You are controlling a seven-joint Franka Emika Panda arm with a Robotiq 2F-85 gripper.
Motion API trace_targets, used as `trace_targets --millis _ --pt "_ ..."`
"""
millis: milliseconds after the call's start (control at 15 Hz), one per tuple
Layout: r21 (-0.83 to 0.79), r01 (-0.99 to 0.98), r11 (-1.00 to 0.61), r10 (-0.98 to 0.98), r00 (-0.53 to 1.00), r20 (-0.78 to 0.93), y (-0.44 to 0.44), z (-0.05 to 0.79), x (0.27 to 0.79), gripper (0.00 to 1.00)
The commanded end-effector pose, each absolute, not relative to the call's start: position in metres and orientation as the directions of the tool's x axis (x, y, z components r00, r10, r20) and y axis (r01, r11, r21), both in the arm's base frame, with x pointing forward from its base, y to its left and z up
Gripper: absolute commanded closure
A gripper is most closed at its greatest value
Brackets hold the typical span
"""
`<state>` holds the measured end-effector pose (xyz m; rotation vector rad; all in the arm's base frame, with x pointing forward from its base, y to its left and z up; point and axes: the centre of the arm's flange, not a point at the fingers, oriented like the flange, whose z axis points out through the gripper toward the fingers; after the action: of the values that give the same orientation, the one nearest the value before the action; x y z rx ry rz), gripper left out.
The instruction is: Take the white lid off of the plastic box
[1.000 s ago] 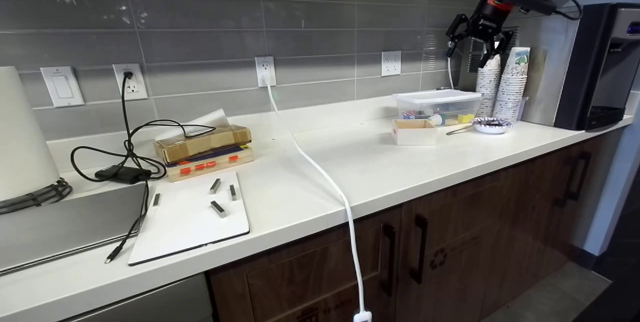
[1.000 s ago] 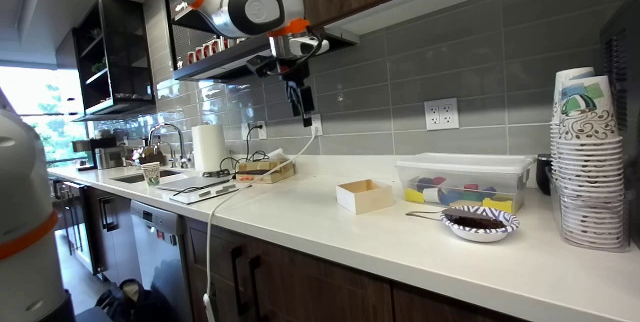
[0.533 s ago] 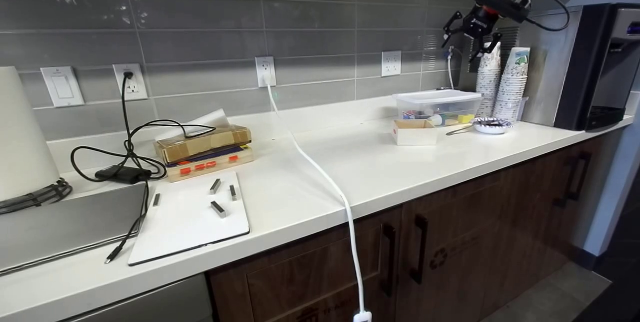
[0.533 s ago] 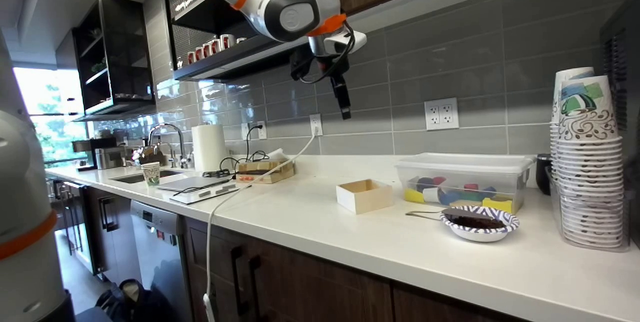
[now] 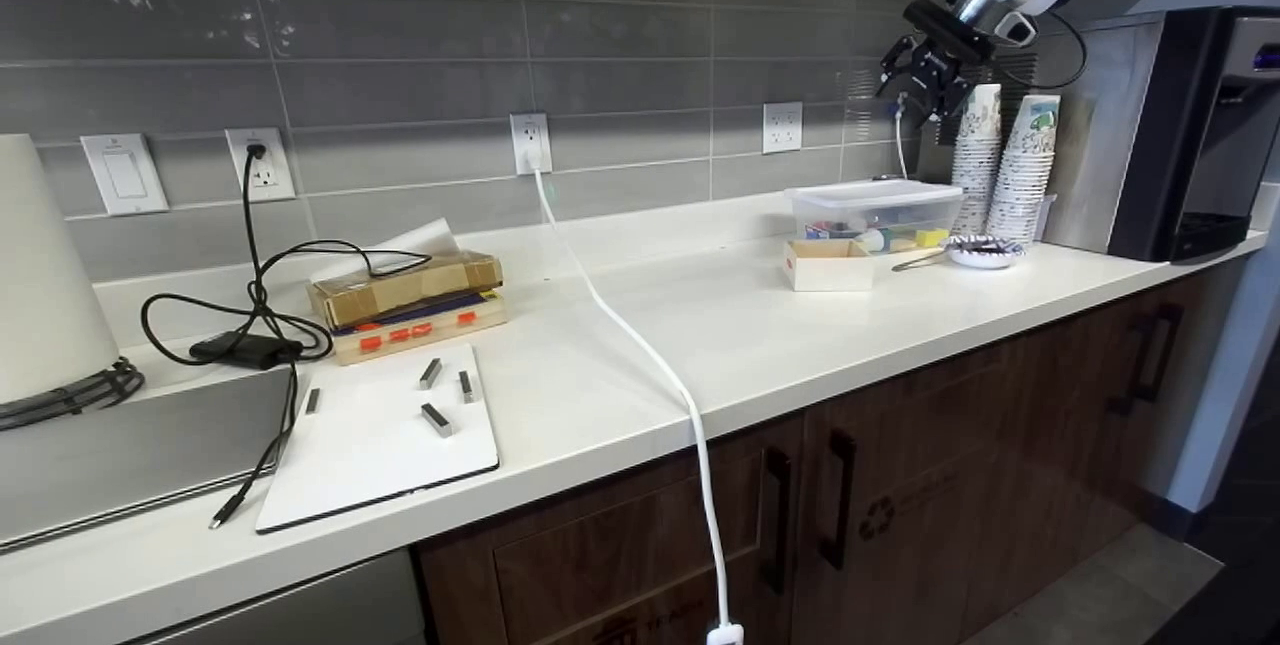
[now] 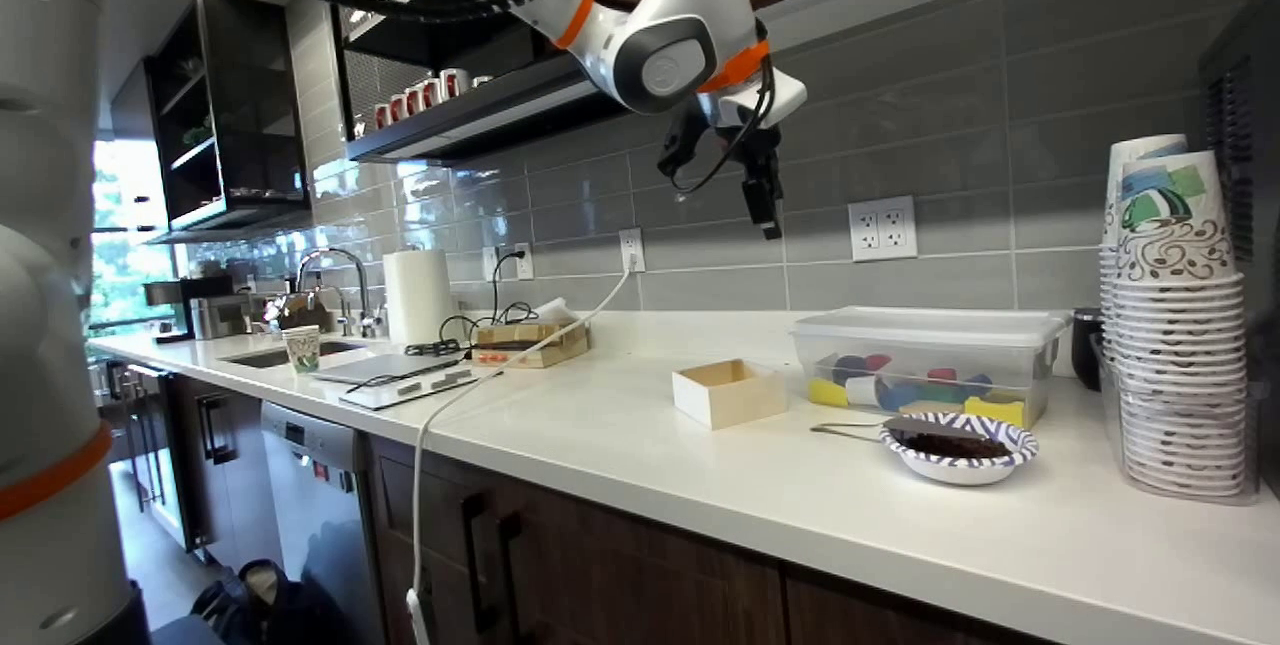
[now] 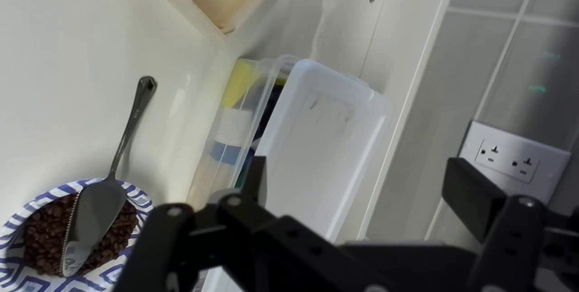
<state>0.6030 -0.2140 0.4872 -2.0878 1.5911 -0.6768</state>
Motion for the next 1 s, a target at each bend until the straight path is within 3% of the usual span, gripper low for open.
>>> trace_targets --millis 0,933 --pt "-0.629 -0.770 -0.107 -0.994 0.074 0.078 -0.238 0.474 0.648 0.00" --pt "-0.588 -0.792 0.163 -0.983 -0.178 -0.033 -0.288 0.399 0.697 0.00"
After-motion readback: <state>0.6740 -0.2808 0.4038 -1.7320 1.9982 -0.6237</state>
